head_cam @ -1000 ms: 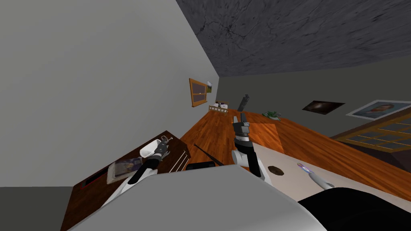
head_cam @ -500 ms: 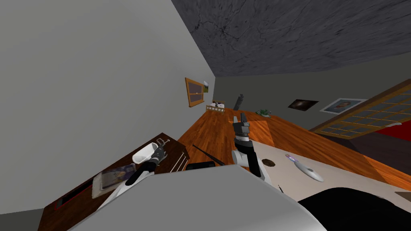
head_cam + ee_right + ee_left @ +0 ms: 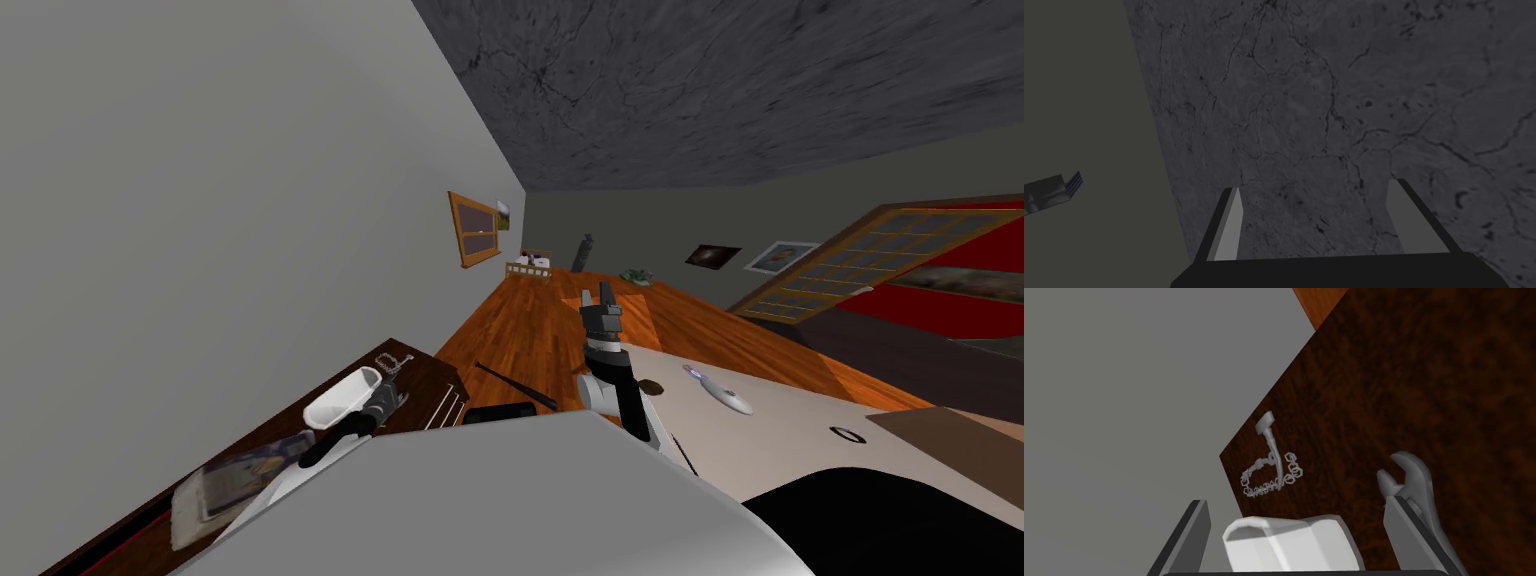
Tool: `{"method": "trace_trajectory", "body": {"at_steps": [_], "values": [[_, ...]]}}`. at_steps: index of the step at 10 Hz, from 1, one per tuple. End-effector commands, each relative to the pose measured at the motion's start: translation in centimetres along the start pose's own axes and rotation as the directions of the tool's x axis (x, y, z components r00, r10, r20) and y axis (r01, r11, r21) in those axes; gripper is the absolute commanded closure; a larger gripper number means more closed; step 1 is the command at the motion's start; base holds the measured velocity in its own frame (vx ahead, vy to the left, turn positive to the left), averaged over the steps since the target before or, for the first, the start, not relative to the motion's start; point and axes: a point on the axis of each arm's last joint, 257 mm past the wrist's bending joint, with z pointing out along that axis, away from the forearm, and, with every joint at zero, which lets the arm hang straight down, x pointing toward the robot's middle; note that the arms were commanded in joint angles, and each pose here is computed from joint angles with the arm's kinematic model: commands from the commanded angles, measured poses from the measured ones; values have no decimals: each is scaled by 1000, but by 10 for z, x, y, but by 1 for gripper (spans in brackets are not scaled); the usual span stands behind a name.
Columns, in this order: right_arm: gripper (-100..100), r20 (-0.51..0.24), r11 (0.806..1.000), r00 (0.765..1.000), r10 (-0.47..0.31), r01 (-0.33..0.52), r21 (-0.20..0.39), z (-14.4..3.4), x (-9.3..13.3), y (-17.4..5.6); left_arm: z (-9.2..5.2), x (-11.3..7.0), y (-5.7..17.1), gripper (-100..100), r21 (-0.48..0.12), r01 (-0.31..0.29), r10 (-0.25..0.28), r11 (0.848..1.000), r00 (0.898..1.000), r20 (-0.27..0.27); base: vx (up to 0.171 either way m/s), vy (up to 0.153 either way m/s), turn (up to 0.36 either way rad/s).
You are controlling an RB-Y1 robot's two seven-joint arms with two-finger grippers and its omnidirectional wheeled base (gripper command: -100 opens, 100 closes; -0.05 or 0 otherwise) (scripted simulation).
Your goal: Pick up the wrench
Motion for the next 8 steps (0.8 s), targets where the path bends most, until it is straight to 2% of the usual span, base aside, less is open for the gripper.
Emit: {"method": "trace_trajectory", "body": {"at_steps": [1, 2, 3, 4, 5, 6, 7, 8], "values": [[0, 0, 1000, 1000, 0, 0, 0, 0, 0, 0, 3, -13, 20, -100, -50, 31, -30, 998, 999, 27, -4, 18, -109], [0, 0, 1000, 1000, 0, 0, 0, 0, 0, 0, 4, -28, 35, -100, -102, 86, -80, 991, 995, 59, -2, 16, -239], [0, 0, 1000, 1000, 0, 0, 0, 0, 0, 0, 3, -35, 46, -100, -122, 90, -81, 988, 994, 74, -4, 22, -100], [0, 0, 1000, 1000, 0, 0, 0, 0, 0, 0, 3, -47, 57, -100, -163, 147, -131, 976, 986, 104, -9, 22, -185], [0, 0, 1000, 1000, 0, 0, 0, 0, 0, 0, 2, -54, 69, -100, -184, 152, -131, 971, 984, 121, -6, 20, -105], [0, 0, 1000, 1000, 0, 0, 0, 0, 0, 0, -2, -73, 90, -100, -231, 217, -180, 948, 969, 171, -2, 22, -182], [0, 0, 1000, 1000, 0, 0, 0, 0, 0, 0, -2, -73, 92, -100, -239, 218, -179, 946, 968, 174, -2, 22, -102], [0, 0, 1000, 1000, 0, 0, 0, 0, 0, 0, -7, -90, 112, -100, -279, 284, -226, 917, 948, 225, 0, 22, -202]]}}
